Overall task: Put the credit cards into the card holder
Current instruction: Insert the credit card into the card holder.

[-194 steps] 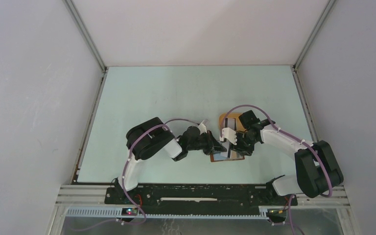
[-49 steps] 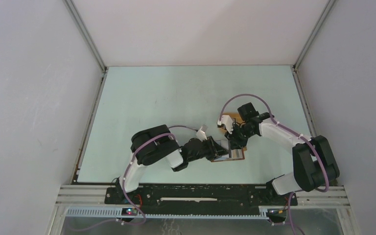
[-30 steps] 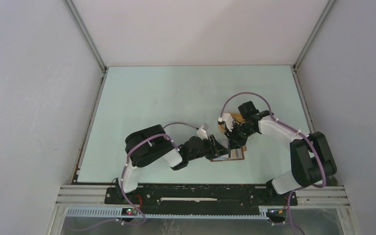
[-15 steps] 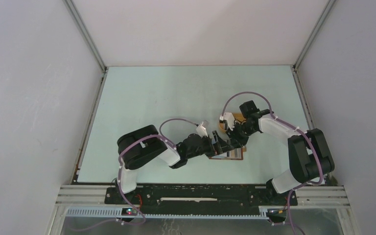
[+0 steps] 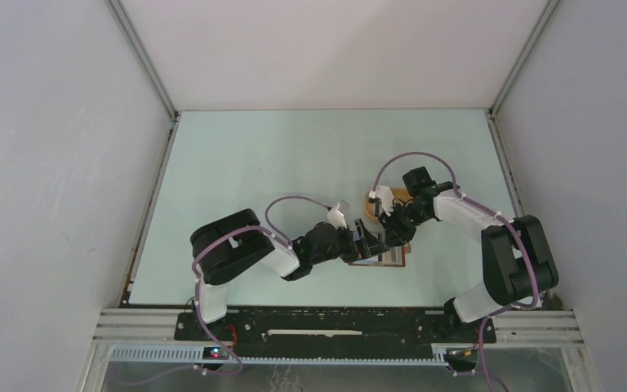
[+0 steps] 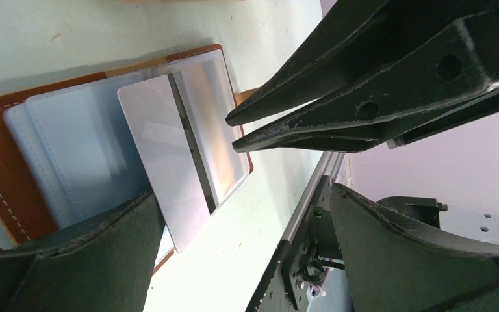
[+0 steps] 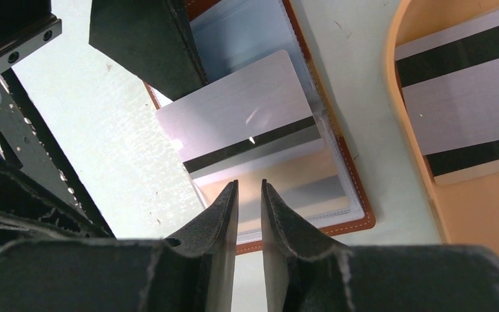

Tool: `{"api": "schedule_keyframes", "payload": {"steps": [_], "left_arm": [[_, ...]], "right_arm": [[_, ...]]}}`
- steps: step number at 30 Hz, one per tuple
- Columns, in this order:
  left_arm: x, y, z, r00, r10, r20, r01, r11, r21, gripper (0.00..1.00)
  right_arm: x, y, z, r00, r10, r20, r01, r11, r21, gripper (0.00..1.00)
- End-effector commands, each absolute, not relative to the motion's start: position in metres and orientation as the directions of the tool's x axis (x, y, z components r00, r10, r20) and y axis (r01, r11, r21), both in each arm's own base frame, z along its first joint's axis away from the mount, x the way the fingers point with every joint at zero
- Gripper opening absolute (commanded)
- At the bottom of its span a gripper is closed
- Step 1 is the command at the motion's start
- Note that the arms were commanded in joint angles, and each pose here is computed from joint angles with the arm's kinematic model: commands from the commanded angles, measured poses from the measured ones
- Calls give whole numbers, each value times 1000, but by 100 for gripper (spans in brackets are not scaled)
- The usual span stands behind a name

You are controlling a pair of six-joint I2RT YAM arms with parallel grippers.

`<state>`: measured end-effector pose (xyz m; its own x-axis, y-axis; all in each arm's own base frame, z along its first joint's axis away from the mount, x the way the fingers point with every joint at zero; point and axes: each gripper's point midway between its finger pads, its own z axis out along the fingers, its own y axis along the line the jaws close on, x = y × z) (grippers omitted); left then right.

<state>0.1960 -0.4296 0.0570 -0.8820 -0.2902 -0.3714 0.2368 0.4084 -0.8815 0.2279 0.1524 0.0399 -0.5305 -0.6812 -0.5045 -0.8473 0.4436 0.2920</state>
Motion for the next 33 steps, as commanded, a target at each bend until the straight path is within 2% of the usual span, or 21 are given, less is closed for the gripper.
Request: {"api": "schedule_keyframes", "payload": {"steps": [1, 9, 15, 19, 21, 23, 28, 33], "left_arm": [[197, -419, 42, -873, -249, -419, 255, 498, -829, 100], [197, -421, 42, -869, -209, -449, 298, 504, -811, 100], [196, -426, 43, -869, -193, -455, 316, 491, -812, 100], [196, -426, 44, -868, -197, -457, 319, 484, -815, 100], [196, -426, 45, -867, -197, -457, 320, 483, -815, 100], [196, -426, 46, -865, -201, -460, 322, 480, -816, 100], [196, -426, 48, -865, -205, -459, 321, 477, -818, 100], [196, -426, 45, -867, -205, -455, 316, 479, -819, 100]], "right_arm": [[240, 160, 68, -527, -617, -584, -847, 441, 298, 28], [242, 183, 102, -604, -459, -651, -794, 417, 443, 27], [250, 205, 106, -754, -372, -542, -656, 477, 585, 25], [255, 214, 92, -807, -366, -464, -588, 571, 573, 22], [255, 219, 88, -823, -365, -435, -567, 575, 589, 21], [255, 220, 81, -840, -361, -404, -541, 601, 588, 16], [260, 221, 68, -853, -362, -376, -520, 656, 547, 7], [265, 225, 59, -856, -367, -363, -512, 697, 502, 3]]}}
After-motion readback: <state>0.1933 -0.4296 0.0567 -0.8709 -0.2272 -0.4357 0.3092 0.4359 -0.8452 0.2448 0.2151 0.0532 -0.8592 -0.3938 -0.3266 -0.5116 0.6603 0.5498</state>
